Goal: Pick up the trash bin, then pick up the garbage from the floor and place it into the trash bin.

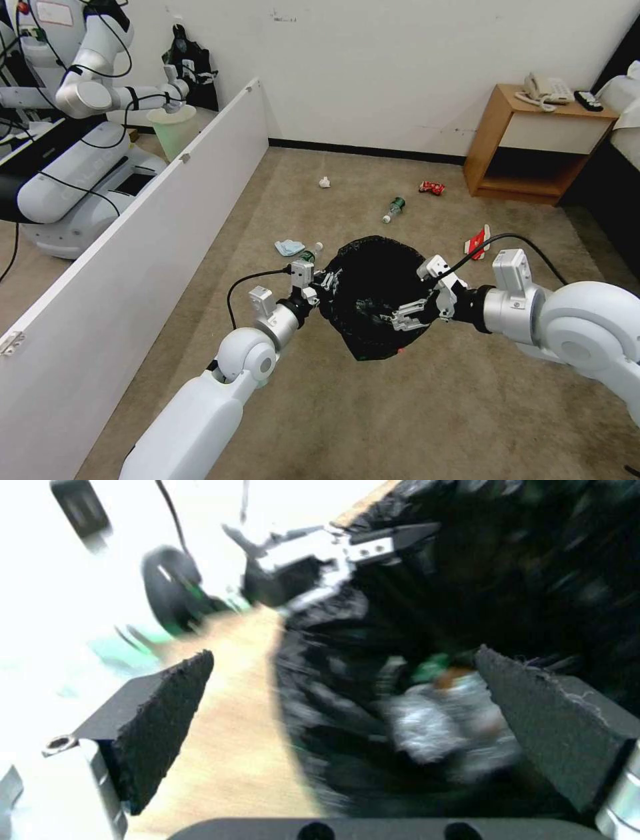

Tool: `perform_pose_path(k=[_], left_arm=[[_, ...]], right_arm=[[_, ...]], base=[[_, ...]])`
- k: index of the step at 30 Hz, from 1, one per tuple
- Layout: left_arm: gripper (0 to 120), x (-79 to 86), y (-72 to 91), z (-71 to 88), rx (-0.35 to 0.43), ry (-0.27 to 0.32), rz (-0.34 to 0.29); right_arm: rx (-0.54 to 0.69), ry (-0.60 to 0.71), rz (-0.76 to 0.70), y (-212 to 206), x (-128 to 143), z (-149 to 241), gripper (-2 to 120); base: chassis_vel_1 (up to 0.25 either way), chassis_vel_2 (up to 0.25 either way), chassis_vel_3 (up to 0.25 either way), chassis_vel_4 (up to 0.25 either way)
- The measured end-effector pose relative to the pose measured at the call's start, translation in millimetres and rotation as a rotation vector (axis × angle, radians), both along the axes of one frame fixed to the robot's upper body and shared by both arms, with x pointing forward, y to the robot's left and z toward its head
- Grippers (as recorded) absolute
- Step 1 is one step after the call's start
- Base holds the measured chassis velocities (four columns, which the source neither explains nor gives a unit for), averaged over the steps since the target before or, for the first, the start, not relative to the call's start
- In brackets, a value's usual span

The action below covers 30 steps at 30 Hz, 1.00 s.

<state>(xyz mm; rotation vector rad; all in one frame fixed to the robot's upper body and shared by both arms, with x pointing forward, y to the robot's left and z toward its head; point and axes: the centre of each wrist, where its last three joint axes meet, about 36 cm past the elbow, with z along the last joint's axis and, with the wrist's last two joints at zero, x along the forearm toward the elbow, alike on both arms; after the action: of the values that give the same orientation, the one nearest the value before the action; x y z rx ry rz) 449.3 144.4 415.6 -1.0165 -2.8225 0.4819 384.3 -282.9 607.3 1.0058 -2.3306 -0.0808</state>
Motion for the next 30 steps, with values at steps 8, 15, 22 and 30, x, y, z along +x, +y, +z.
perform_pose_path(k=[8,15,22,30], left_arm=[[4,-2.6,0.7,-0.5,0.001,-0.001,0.001],[4,-2.7,8.5,8.9,-0.019,-0.022,0.03],[4,-5.3,28.1,33.4,-0.032,-0.081,0.085],[4,-5.6,78.9,83.0,-0.01,-0.231,0.227]], right_arm=[[0.038,0.027,-0.065,-3,7,-3,100],[0.025,-0.107,-0.044,-10,10,10,100],[0.037,-0.304,-0.041,-13,11,27,100],[0.038,-0.714,-0.107,-31,17,50,100]], base=[[0.0,0.0,0.0,0.0],[0.0,0.0,0.0,0.0],[0.0,0.0,0.0,0.0],[0.0,0.0,0.0,0.0]])
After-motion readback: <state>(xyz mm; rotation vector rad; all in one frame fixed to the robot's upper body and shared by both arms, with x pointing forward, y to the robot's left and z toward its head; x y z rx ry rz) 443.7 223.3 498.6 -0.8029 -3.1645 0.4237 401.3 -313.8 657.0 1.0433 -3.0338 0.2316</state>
